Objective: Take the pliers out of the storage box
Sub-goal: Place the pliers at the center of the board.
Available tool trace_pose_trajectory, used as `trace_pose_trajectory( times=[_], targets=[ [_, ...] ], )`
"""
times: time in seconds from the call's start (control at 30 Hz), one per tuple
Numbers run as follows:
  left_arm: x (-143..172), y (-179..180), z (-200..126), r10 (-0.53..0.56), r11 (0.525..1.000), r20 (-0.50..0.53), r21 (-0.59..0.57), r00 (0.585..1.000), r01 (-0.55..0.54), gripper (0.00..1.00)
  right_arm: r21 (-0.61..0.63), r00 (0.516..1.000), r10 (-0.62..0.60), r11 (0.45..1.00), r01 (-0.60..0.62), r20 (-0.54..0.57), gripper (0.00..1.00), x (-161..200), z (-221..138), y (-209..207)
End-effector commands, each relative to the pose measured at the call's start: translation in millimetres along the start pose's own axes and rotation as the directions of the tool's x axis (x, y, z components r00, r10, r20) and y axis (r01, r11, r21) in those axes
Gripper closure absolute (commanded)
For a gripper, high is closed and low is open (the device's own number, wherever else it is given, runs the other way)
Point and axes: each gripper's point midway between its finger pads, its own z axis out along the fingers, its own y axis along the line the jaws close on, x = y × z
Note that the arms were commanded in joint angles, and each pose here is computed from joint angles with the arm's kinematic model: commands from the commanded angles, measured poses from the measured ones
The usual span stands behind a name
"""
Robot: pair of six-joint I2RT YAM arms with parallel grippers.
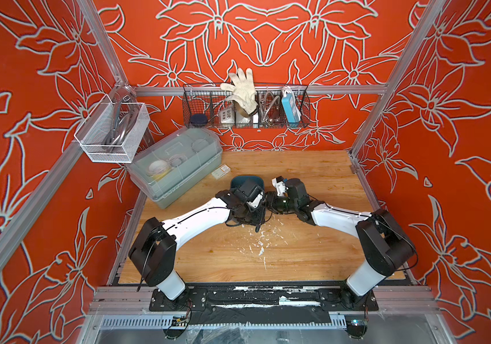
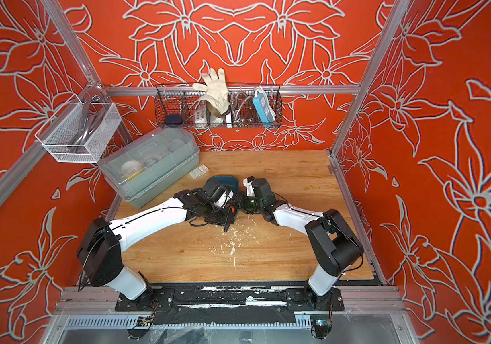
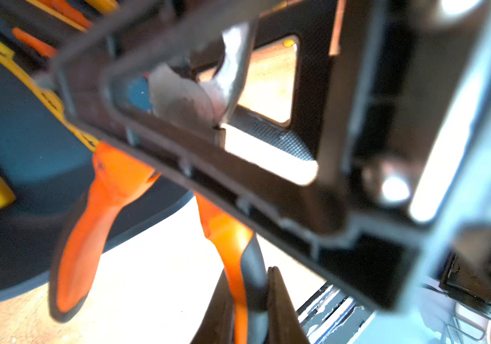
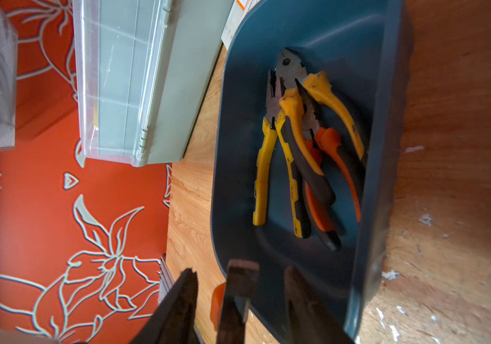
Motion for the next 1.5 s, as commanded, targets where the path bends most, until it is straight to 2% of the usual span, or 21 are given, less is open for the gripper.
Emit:
trace_pose_trajectory(
  times=[0.0,0.23,0.3,0.33,0.37,0.5,0.57,0.6,0.73,0.83,0.97,1.07,1.17,1.47],
  targets=[
    [-15,-18,-17,0.053,0.997,0.078,0.056,0.996,-0.058,1.00,-0.033,1.000,-0.008,0.999,0.008,-0.005,0.62,-4,5,11],
    [-16,-14,-17,0.053,0.998,0.083,0.028,0.995,-0.055,1.00,-0.022,1.000,-0.019,1.000,0.019,-0.008,0.91,-5,5,12],
    [-18,-12,-17,0.051,0.999,0.087,0.014,0.995,-0.052,0.94,-0.021,1.000,-0.026,0.999,0.026,-0.006,1.00,-8,3,13],
    [-18,-12,-17,0.050,0.999,0.088,0.015,0.995,-0.052,0.91,-0.021,1.000,-0.030,0.999,0.030,-0.007,1.00,-8,3,14],
    [-19,-12,-17,0.044,0.999,0.091,0.013,0.995,-0.045,0.84,-0.025,0.999,-0.035,0.999,0.035,-0.006,1.00,-8,1,16],
    [-25,-2,-23,0.012,0.999,0.121,-0.042,0.993,-0.007,0.43,-0.048,0.999,-0.053,0.997,0.053,0.012,1.00,-16,-9,24],
    [-30,1,-30,-0.020,0.998,0.150,-0.049,0.989,0.027,0.27,-0.046,0.998,-0.055,0.997,0.056,0.022,1.00,-22,-18,23],
    [-33,2,-36,-0.042,0.998,0.172,-0.045,0.984,0.051,0.23,-0.045,0.998,-0.060,0.997,0.061,0.030,1.00,-26,-24,23],
    [-46,27,-60,-0.209,0.974,0.258,-0.026,0.943,0.224,0.21,-0.002,0.996,-0.074,0.997,0.074,0.051,1.00,-41,-57,10],
    [-48,56,-66,-0.353,0.932,0.289,0.031,0.890,0.360,0.23,0.081,0.992,-0.105,0.992,0.100,0.063,1.00,-55,-91,-6],
    [-33,96,-52,-0.440,0.883,0.346,0.000,0.828,0.470,0.26,0.342,0.986,-0.151,0.932,0.117,0.073,1.00,-73,-136,-51],
    [-22,103,-38,-0.454,0.879,0.361,0.030,0.815,0.476,0.28,0.464,0.988,-0.137,0.881,0.088,0.074,1.00,-84,-158,-84],
    [-18,108,-39,-0.414,0.895,0.405,0.015,0.815,0.447,0.28,0.549,0.986,-0.138,0.833,0.063,0.098,1.00,-98,-173,-106],
    [1,119,-55,-0.362,0.917,0.527,0.053,0.769,0.396,0.28,0.672,0.991,-0.136,0.733,0.110,-0.015,1.00,-128,-172,-129]
  ],
)
